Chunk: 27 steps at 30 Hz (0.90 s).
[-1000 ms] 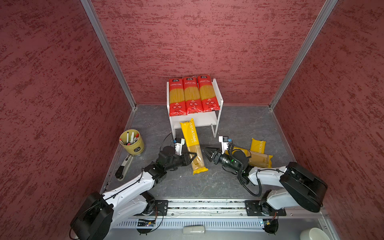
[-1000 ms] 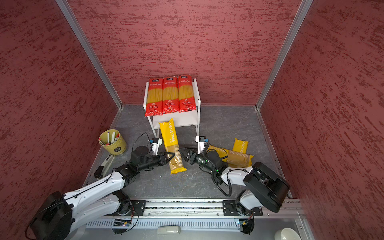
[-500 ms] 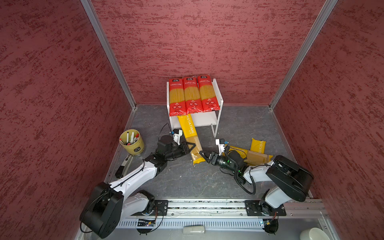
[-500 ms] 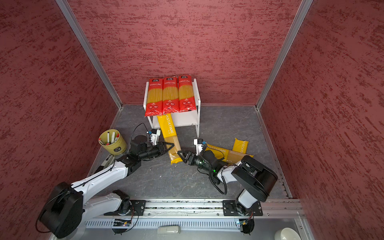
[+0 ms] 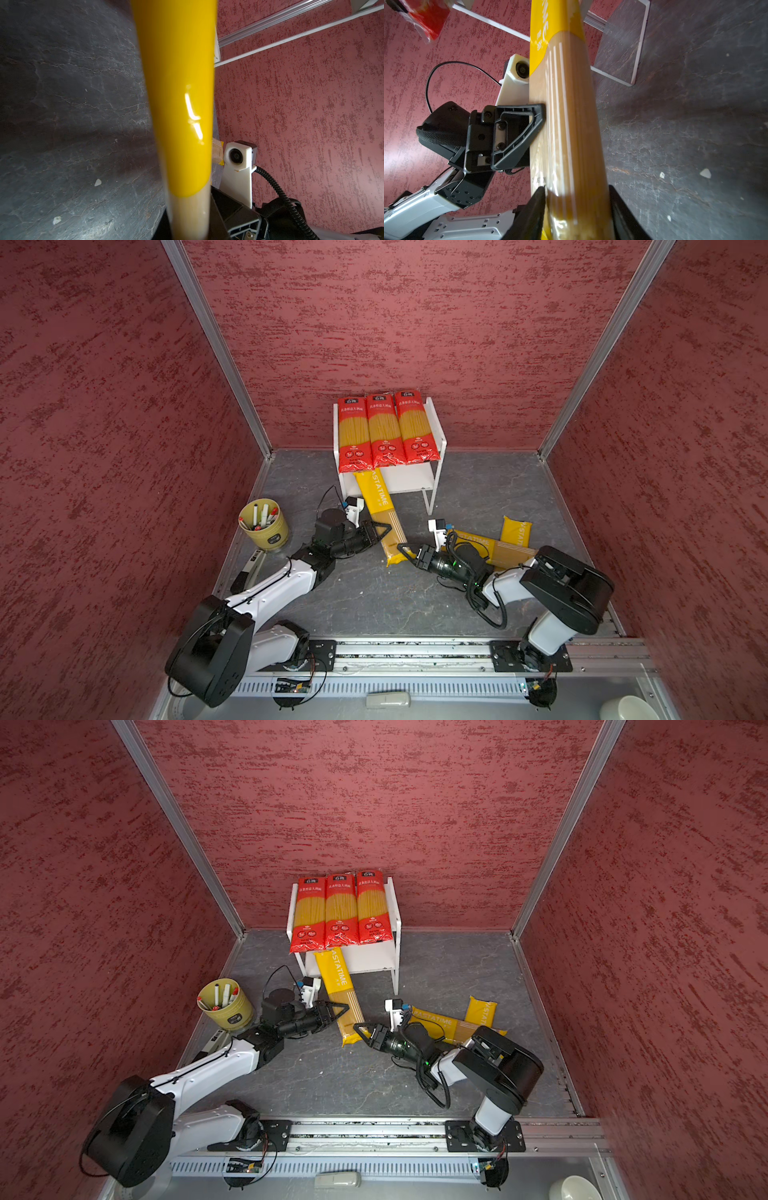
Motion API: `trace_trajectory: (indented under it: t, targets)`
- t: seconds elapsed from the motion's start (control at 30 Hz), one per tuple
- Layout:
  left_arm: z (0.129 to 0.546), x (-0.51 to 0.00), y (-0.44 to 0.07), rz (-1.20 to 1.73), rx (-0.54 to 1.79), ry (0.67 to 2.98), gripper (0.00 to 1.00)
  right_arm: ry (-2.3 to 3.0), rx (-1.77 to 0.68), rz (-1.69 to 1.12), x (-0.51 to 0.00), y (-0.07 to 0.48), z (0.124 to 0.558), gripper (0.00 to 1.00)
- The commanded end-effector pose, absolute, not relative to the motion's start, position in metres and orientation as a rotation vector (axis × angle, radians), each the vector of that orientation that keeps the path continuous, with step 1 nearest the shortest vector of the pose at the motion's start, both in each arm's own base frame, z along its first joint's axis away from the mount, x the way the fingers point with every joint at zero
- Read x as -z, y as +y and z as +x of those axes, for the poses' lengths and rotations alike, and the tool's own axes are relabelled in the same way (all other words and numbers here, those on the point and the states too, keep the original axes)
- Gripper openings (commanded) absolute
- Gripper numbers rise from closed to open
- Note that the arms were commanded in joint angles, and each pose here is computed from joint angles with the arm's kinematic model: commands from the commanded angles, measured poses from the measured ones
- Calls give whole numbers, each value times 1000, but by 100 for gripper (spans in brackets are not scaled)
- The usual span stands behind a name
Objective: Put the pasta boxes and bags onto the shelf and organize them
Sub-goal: 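Push the yellow bag into the lower tier with the right gripper while left releases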
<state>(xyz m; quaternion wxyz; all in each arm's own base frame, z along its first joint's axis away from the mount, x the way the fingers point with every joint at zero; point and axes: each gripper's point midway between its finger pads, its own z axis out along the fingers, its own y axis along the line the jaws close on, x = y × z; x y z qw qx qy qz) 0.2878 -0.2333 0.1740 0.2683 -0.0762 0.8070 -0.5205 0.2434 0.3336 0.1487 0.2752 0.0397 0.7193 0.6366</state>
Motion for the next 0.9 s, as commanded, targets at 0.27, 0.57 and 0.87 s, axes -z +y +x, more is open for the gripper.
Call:
trace_trajectory:
  t: [0.27,0.57,0.87]
  targets:
    - [304,-236,-239,-93,1484,1950,17,1728,-1823,138,-199,337,248,22]
    - [302,-227,-225,-145,1460,1965,41,1635,-1843,213,-212,331,258,5]
    - [280,-212,-203,-220,1398,2003,61,1610,-1803,294,-221,327,272,0]
